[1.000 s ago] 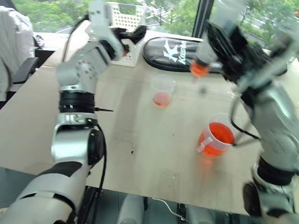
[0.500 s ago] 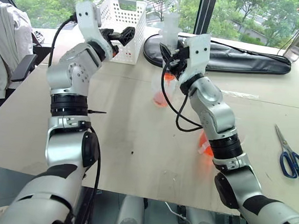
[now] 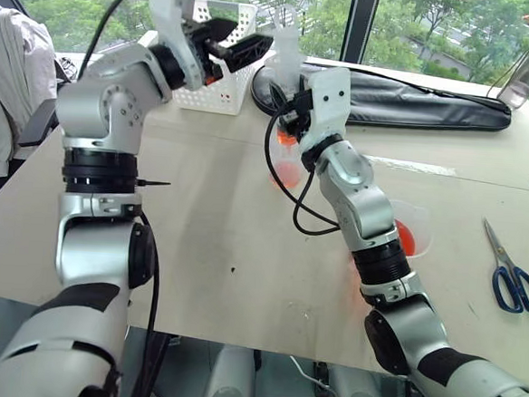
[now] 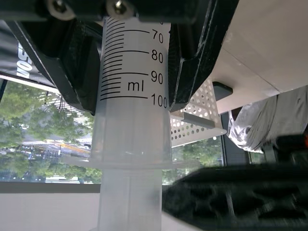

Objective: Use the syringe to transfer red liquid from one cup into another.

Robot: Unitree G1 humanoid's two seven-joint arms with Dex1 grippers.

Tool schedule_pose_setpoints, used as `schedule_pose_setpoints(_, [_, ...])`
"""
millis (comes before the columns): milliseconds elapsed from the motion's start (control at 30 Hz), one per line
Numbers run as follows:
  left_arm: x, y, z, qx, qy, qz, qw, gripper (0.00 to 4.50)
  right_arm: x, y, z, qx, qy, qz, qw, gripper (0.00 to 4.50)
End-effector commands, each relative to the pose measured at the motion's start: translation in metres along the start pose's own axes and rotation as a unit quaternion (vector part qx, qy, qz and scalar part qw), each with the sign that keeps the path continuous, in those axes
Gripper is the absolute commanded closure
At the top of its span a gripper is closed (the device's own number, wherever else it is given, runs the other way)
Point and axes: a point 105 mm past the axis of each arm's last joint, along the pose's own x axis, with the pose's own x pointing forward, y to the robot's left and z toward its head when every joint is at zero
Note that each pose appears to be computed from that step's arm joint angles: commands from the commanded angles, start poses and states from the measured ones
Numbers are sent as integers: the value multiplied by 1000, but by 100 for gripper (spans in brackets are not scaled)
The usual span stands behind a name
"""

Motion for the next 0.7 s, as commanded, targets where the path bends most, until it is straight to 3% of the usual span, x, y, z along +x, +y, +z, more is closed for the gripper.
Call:
schedule_pose_setpoints(33, [4,-13,26,14,-26,-30,999,0,3,13,14,-1,-28,11,1000,300])
schedule_pose_setpoints(467, [7,-11,35,-8,-15,-31,999,0,5,15,9,-18,-16,3,1000,300])
schedule_pose_setpoints(700, [-20,-18,14,8,77,-83,994,0,7,10,16,-11,-21,-10,1000,300])
